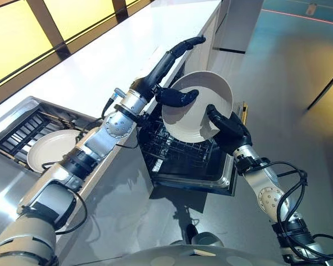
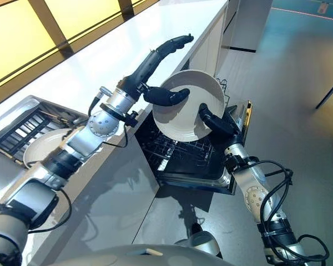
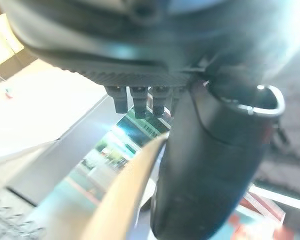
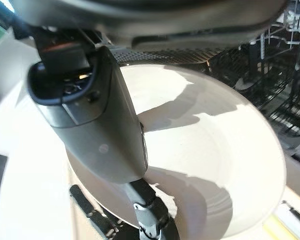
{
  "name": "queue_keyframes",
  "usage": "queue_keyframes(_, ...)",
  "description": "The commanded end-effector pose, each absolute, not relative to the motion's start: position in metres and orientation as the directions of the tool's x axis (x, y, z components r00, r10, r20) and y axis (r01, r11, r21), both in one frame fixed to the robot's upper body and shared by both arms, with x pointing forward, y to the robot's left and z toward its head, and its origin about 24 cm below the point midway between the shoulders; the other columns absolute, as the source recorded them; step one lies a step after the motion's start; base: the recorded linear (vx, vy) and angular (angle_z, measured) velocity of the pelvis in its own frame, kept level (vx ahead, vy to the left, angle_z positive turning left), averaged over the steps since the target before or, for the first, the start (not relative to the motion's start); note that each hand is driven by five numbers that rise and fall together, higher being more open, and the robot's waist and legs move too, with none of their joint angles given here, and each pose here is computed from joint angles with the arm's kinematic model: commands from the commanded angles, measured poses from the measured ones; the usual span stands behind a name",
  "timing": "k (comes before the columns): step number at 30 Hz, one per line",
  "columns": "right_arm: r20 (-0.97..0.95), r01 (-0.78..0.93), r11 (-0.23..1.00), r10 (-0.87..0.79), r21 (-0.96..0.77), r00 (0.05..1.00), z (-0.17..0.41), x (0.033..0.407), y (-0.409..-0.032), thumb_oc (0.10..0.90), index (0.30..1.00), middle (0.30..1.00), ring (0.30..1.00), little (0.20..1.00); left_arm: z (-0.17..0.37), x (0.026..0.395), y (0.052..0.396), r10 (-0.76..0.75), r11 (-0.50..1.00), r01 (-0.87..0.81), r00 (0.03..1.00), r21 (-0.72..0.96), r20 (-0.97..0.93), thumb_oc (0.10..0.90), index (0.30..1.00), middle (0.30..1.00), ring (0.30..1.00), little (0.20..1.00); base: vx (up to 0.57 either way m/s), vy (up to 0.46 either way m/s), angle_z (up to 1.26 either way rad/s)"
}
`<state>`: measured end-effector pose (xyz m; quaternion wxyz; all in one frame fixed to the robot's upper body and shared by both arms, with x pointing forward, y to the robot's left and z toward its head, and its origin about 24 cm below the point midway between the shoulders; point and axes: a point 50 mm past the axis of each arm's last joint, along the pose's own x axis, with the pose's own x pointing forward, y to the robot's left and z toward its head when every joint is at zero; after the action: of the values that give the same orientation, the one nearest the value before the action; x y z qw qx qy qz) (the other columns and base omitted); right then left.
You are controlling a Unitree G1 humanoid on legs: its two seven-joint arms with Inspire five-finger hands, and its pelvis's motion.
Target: Pick up plates and place into dishwasher.
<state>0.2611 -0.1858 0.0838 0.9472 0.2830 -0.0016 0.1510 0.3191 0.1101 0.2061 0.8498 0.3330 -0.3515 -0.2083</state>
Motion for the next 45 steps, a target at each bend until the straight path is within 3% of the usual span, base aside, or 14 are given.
queue_keyframes(1,0.422,-0.353,0.853,0.179,0.383,0.889,0.151,0.274,-0.209,0.1,0.3,0.3,0.3,0.2,0.298,0.313,0.146,-0.496,0.758,-0.083,0.571,0.647,0.654,0.8,0.9,0.9,0.9,0.9,-0.02,-0.021,0.12)
queue_keyframes(11,0.431,-0.116,0.977,0.029,0.178,0.902,0.152,0.275,-0.229,0.1,0.3,0.3,0.3,0.2,0.294,0.293,0.185,-0.471,0.84,0.111,0.636,0.531,0.611,0.8,0.9,0.9,0.9,0.9,-0.01,-0.019,0.21)
queue_keyframes(15,0.452,0.12,0.984,-0.049,-0.128,0.891,0.154,0.27,-0.247,0.1,0.3,0.3,0.3,0.2,0.296,0.279,0.22,-0.366,0.839,-0.075,0.655,0.539,0.661,0.8,0.9,0.9,0.9,0.9,-0.03,-0.018,0.13)
queue_keyframes(19,0.462,0.301,0.887,-0.115,-0.351,0.879,0.157,0.264,-0.271,0.1,0.3,0.3,0.3,0.2,0.299,0.262,0.261,-0.229,0.78,-0.333,0.636,0.53,0.737,0.8,0.9,0.9,0.9,0.9,0.02,-0.01,0.15)
queue_keyframes(25,0.419,0.416,0.748,-0.203,-0.517,0.885,0.151,0.258,-0.297,0.1,0.3,0.3,0.3,0.2,0.296,0.241,0.309,-0.033,0.654,-0.61,0.568,0.448,0.822,0.8,0.9,0.9,0.9,0.9,0.01,-0.011,0.08)
queue_keyframes(29,0.381,0.423,0.685,-0.225,-0.592,0.897,0.149,0.251,-0.312,0.1,0.3,0.3,0.3,0.2,0.28,0.231,0.335,0.082,0.592,-0.679,0.588,0.435,0.805,0.8,0.9,0.9,0.9,0.9,0.0,-0.015,0.14)
queue_keyframes(35,0.277,0.307,0.729,-0.166,-0.611,0.946,0.136,0.256,-0.309,0.1,0.3,0.3,0.3,0.2,0.251,0.233,0.357,0.214,0.708,-0.597,0.692,0.379,0.69,0.8,0.9,0.9,0.9,0.9,-0.01,-0.01,0.09)
queue_keyframes(45,0.16,0.231,0.76,-0.168,-0.607,0.973,0.085,0.28,-0.275,0.1,0.3,0.3,0.3,0.2,0.231,0.256,0.33,0.09,0.784,-0.423,0.801,0.455,0.591,0.8,0.9,0.9,0.9,0.9,0.0,-0.005,0.05)
